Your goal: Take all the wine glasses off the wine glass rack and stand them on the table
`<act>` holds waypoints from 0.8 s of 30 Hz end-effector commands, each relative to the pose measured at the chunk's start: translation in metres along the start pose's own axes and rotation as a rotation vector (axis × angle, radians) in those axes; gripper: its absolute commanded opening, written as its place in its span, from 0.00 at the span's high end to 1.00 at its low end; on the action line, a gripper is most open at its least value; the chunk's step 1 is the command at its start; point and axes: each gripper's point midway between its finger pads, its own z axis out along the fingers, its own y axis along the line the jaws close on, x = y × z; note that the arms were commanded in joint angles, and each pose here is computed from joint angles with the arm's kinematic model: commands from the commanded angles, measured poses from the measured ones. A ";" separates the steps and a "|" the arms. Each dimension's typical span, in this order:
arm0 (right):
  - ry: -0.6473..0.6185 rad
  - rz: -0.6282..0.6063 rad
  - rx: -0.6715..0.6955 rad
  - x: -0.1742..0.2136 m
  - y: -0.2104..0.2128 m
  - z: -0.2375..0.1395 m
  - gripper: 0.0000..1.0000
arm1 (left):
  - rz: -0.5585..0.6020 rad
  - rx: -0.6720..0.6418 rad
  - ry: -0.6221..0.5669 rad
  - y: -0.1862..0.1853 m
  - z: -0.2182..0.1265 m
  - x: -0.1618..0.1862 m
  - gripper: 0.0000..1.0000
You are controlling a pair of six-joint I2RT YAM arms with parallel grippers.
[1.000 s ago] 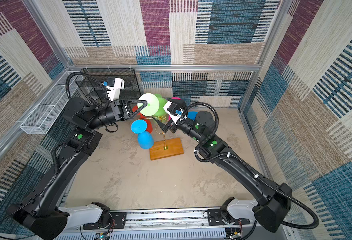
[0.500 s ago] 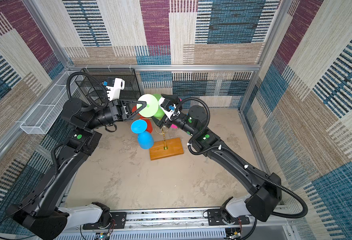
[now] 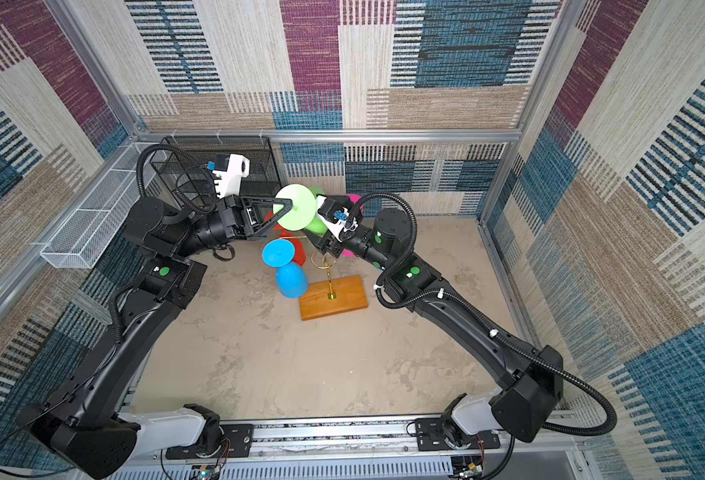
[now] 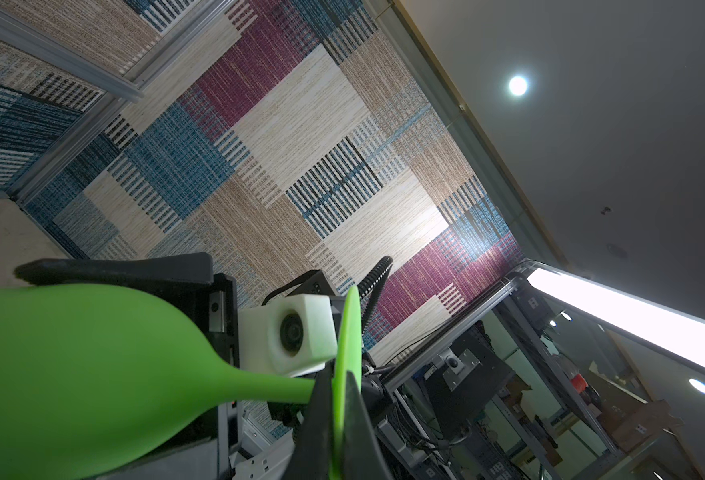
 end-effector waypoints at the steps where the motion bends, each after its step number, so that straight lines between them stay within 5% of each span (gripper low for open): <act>1: -0.014 0.032 -0.006 -0.010 0.000 -0.006 0.30 | 0.053 0.032 -0.013 -0.007 -0.001 -0.004 0.88; 11: 0.054 0.096 -0.009 -0.011 0.000 -0.019 0.44 | 0.164 0.077 -0.093 -0.023 -0.004 -0.018 0.69; 20: 0.240 0.267 0.035 -0.020 -0.011 -0.049 0.54 | 0.699 -0.283 -0.352 0.023 -0.040 -0.039 0.57; 24: 0.321 0.354 0.038 -0.024 -0.009 -0.069 0.58 | 0.985 -0.334 -0.317 0.038 -0.036 -0.037 0.54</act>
